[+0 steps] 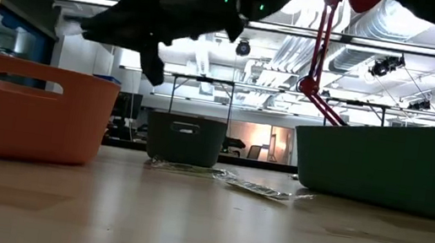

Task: Sort candy
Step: Put the blue candy into the orange bin, then put the green candy into the orange bin

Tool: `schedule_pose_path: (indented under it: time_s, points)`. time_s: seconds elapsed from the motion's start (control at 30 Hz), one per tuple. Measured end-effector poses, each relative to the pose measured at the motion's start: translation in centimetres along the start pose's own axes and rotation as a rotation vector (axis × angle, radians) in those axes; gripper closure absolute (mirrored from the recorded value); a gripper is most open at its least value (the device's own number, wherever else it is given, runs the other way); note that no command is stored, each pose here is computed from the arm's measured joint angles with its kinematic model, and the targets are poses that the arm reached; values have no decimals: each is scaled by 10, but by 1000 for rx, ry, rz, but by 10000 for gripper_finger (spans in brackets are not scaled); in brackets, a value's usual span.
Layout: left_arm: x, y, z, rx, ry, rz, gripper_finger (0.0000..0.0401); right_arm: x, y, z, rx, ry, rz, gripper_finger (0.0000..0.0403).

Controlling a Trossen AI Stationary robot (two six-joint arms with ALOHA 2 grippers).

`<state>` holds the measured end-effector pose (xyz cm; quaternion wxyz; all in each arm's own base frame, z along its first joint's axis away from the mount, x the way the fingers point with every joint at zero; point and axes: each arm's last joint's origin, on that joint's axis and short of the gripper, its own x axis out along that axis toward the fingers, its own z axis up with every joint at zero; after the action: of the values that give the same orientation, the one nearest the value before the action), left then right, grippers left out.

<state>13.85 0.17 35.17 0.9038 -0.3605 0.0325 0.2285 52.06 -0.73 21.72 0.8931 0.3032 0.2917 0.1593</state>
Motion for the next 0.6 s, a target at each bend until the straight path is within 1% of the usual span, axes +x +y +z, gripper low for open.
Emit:
schedule_pose_path:
  time_s: [0.07, 0.13, 0.2, 0.27, 0.33, 0.4, 0.47, 0.53, 0.6]
  points:
    - [0, 0, 0, -1, 5, -5, 229, 5, -3, 3, 51, -65, 28, 339]
    - [0, 0, 0, -2, 18, -18, 229, 15, 1, -1, 110, -79, 56, 308]
    - [-2, -1, 0, -4, 33, -37, 229, 21, 6, -9, 158, -58, 19, 275]
    - [-3, -1, 0, -6, 44, -54, 229, 24, 9, -16, 173, -41, -37, 247]
    - [-5, -1, 1, -4, 51, -70, 229, 25, 11, -18, 186, -24, -33, 225]
    - [-6, -1, 2, 12, 40, -84, 229, 23, 14, -17, 193, -7, 2, 209]
    - [-10, -1, 5, 14, 25, -103, 229, 17, 21, -16, 193, 43, 28, 202]
    - [-13, -1, 7, 5, 13, -115, 229, 3, 28, -17, 165, 115, -13, 200]
    - [-17, -1, 9, -4, 0, -130, 229, -15, 35, -20, 90, 192, -123, 201]
